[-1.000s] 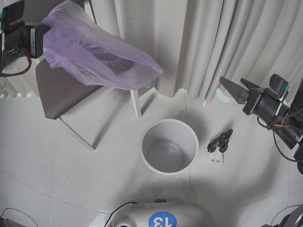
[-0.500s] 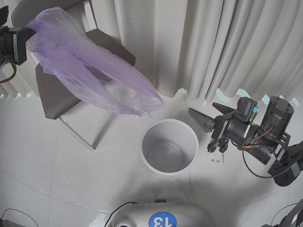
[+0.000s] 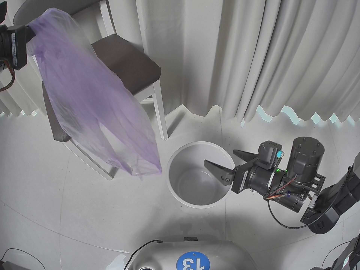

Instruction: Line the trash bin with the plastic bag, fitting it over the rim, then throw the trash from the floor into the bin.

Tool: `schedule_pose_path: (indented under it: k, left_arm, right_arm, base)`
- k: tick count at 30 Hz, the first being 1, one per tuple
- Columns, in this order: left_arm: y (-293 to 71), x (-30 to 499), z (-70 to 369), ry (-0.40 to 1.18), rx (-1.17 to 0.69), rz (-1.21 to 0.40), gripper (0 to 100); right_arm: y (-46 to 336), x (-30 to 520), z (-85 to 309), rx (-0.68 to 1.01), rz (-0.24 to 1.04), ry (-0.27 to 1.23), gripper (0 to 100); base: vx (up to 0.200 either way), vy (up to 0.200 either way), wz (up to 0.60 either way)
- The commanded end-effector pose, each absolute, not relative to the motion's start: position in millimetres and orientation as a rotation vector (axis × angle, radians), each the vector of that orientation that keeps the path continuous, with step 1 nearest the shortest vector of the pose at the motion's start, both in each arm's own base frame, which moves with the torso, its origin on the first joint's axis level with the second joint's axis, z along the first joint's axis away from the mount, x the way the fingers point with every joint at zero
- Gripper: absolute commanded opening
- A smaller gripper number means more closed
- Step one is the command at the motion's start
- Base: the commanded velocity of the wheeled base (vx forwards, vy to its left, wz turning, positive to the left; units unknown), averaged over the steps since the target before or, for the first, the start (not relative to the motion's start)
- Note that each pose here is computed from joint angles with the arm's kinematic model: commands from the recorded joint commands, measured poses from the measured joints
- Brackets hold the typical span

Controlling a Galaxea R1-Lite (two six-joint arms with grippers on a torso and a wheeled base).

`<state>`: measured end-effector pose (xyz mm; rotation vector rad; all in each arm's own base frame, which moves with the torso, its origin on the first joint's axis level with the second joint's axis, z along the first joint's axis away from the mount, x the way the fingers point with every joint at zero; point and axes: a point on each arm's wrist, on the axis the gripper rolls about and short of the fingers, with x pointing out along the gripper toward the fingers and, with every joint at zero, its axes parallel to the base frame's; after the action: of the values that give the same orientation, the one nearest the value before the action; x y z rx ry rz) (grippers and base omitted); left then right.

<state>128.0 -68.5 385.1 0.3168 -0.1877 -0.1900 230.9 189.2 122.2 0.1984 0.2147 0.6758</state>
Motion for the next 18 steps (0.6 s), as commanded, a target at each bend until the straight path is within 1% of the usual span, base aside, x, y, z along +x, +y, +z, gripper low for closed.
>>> schedule_pose_path:
  k: [1, 9, 11, 15, 16, 17, 18]
  left_arm:
    - [-71.4, 131.5, 387.2, -0.180, 0.319, -0.184, 0]
    - [-70.7, 130.8, 390.9, -0.172, 0.321, -0.176, 0]
    - [-71.4, 132.1, 392.7, -0.159, 0.325, -0.166, 0]
    - [-72.6, 134.2, 394.7, -0.148, 0.328, -0.164, 0]
    - [-72.9, 134.7, 395.0, -0.144, 0.330, -0.165, 0]
    - [-73.2, 135.2, 394.8, -0.142, 0.331, -0.165, 0]
    - [-73.2, 134.9, 394.8, -0.138, 0.333, -0.166, 0]
  right_arm:
    - [199.5, 223.1, 111.8, 0.184, 0.714, 0.250, 100]
    - [214.0, 206.4, 109.4, 0.191, 0.776, 0.220, 100]
    - [229.6, 199.2, 103.7, 0.182, 0.783, 0.208, 100]
    - [255.7, 189.0, 96.4, 0.168, 0.712, 0.191, 100]
    - [264.9, 184.7, 91.9, 0.158, 0.675, 0.189, 100]
    - [265.7, 184.2, 91.7, 0.158, 0.672, 0.188, 100]
    - [271.4, 182.7, 85.3, 0.144, 0.636, 0.192, 100]
  base:
    - [0.000, 0.000, 0.00]
    - [0.000, 0.000, 0.00]
    - [0.000, 0.000, 0.00]
    - [0.000, 0.000, 0.00]
    - [0.000, 0.000, 0.00]
    - [0.000, 0.000, 0.00]
    - [0.000, 0.000, 0.00]
